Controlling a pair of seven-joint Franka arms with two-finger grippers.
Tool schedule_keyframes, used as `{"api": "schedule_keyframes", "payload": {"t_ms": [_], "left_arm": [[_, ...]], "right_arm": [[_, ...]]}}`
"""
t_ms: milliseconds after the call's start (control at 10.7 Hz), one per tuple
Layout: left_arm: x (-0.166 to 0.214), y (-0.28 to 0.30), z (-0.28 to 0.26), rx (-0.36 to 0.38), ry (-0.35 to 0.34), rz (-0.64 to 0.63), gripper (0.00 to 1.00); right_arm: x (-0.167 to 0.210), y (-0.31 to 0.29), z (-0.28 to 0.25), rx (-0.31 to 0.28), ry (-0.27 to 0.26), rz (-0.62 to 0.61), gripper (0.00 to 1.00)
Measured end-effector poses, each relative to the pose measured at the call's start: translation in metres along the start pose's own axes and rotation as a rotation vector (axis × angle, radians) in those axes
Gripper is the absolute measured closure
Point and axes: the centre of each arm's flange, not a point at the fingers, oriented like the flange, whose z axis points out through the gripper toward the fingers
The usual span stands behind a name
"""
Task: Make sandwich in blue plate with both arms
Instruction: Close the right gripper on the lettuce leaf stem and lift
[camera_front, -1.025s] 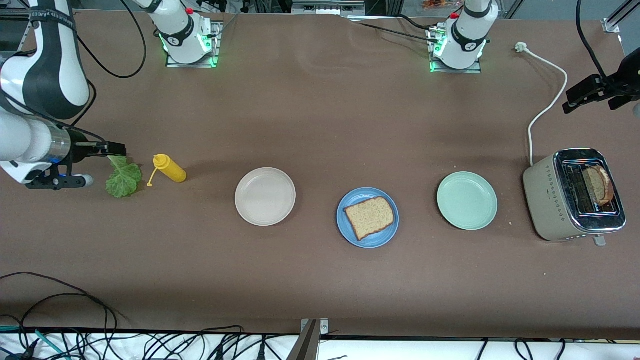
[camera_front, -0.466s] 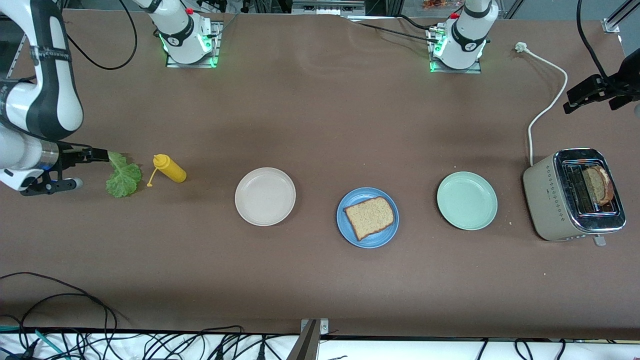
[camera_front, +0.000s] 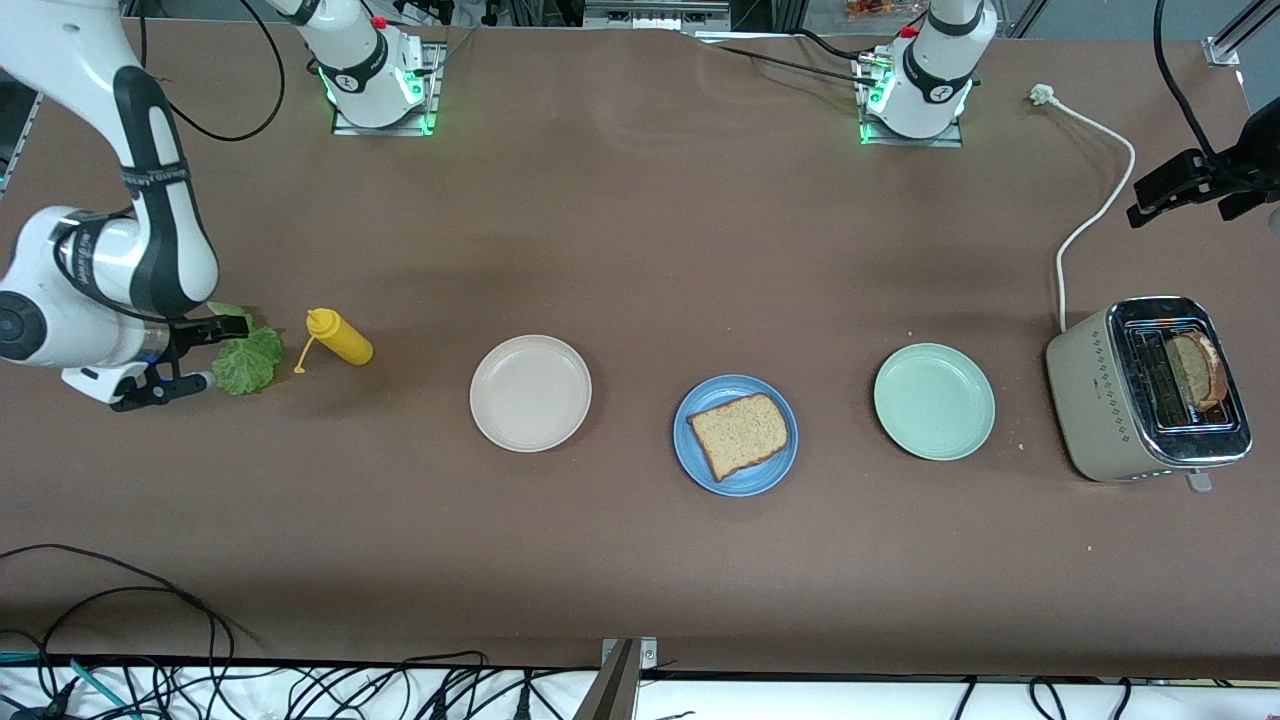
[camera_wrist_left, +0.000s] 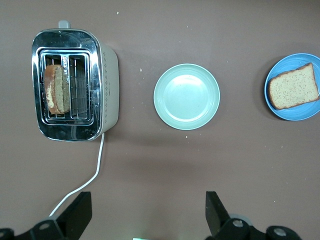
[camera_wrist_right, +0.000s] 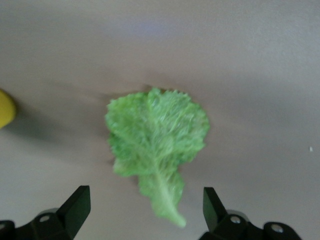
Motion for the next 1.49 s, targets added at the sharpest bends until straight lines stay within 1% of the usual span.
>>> {"api": "schedule_keyframes", "payload": {"t_ms": [186, 466, 652, 745, 839, 1025, 1118, 1304, 1491], "left_arm": [[0.0, 0.0, 0.0, 0.0, 0.0, 0.0, 0.0], [0.0, 0.0, 0.0, 0.0, -0.001, 0.0, 0.0], [0.0, 0.0, 0.001, 0.0, -0.001, 0.0, 0.0], [0.0, 0.0, 0.001, 0.0, -0.001, 0.0, 0.0], [0.001, 0.0, 0.001, 0.0, -0.001, 0.0, 0.0], [0.001, 0.0, 0.001, 0.0, 0.002, 0.0, 0.0], [0.002, -0.001, 0.002, 0.014, 0.0, -0.001, 0.0], [0.002, 0.002, 0.003, 0.026, -0.006, 0.006, 0.0], [-0.004, 0.024, 0.004, 0.033, -0.038, 0.045, 0.0]], "right_arm": [[0.007, 0.008, 0.028, -0.015, 0.004, -0.047, 0.0], [0.013, 0.009, 0.066, -0.015, -0.03, -0.106, 0.0], [0.013, 0.01, 0.075, -0.006, -0.042, -0.127, 0.0], [0.012, 0.012, 0.079, 0.001, -0.045, -0.15, 0.07], [0.011, 0.014, 0.081, 0.004, -0.048, -0.17, 0.08], [0.01, 0.016, 0.082, 0.006, -0.048, -0.181, 0.34], [0.01, 0.017, 0.081, 0.005, -0.046, -0.181, 0.48], [0.008, 0.021, 0.079, 0.006, -0.044, -0.178, 0.68], [0.008, 0.02, 0.074, 0.011, -0.047, -0.179, 0.89]]}}
